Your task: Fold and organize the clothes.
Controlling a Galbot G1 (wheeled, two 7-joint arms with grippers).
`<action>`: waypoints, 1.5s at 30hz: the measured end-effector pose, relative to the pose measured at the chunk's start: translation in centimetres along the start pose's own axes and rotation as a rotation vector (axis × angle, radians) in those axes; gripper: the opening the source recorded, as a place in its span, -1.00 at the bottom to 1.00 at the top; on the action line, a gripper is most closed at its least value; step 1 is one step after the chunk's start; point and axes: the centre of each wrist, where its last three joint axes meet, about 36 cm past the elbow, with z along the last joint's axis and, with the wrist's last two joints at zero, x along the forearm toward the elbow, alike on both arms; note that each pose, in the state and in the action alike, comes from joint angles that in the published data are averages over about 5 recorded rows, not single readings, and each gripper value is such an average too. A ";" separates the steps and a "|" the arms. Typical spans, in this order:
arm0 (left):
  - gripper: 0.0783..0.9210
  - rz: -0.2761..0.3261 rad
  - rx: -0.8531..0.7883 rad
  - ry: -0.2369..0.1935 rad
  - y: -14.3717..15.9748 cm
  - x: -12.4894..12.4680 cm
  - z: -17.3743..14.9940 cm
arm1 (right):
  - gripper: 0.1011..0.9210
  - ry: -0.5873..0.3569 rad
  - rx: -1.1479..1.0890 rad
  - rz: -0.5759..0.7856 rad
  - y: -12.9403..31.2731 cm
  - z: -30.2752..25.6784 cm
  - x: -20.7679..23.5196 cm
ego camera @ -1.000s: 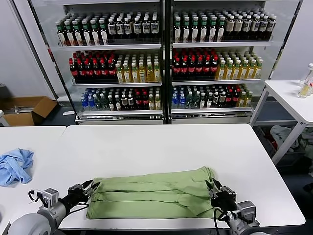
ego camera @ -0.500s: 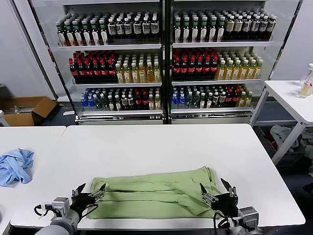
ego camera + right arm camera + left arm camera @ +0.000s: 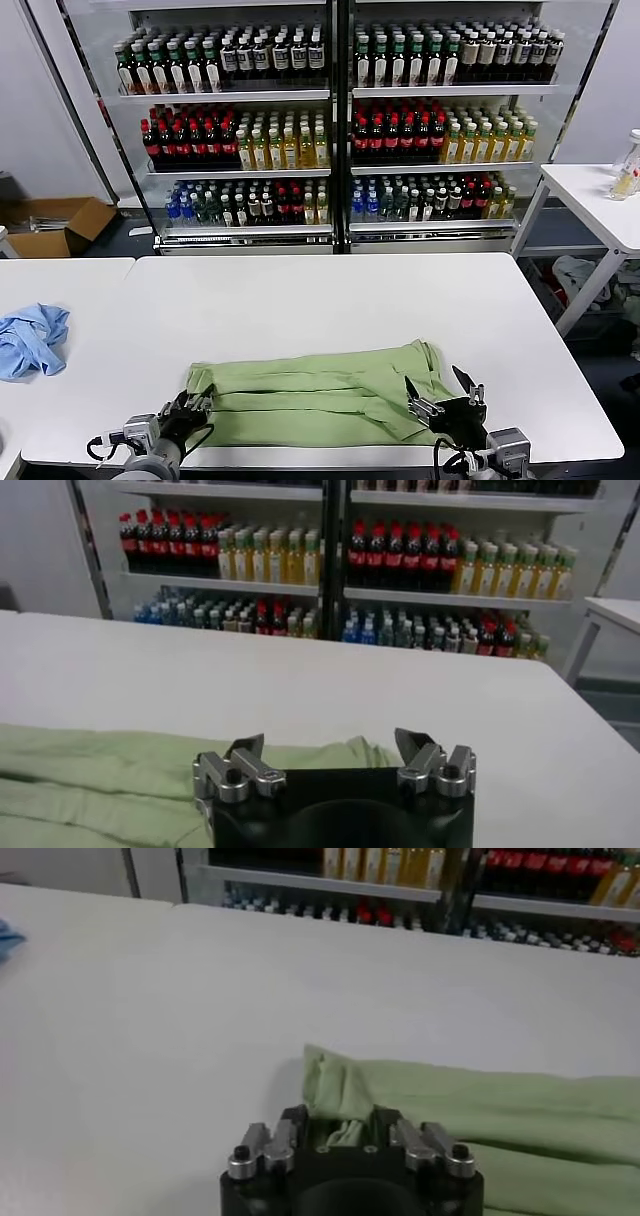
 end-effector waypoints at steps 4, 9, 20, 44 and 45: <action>-0.52 -0.011 0.004 0.006 -0.7 -0.2 0.2 | 0.76 -0.004 0.001 0.002 0.0 -0.1 0.1; -0.86 -0.022 -0.020 -0.002 -1.3 -0.1 -0.2 | 0.76 -0.012 0.007 0.001 0.1 -0.4 0.3; -0.97 -0.216 -0.253 -0.160 5.3 1.3 -5.4 | 0.76 -0.019 0.026 0.003 -0.3 -0.8 0.4; -0.97 0.313 0.094 -0.111 -5.9 5.2 -5.3 | 0.76 -0.006 0.039 0.037 -0.4 -0.6 1.4; -0.97 0.332 0.111 -0.108 -6.5 5.0 -5.3 | 0.76 -0.004 0.039 0.038 -0.4 -0.6 1.4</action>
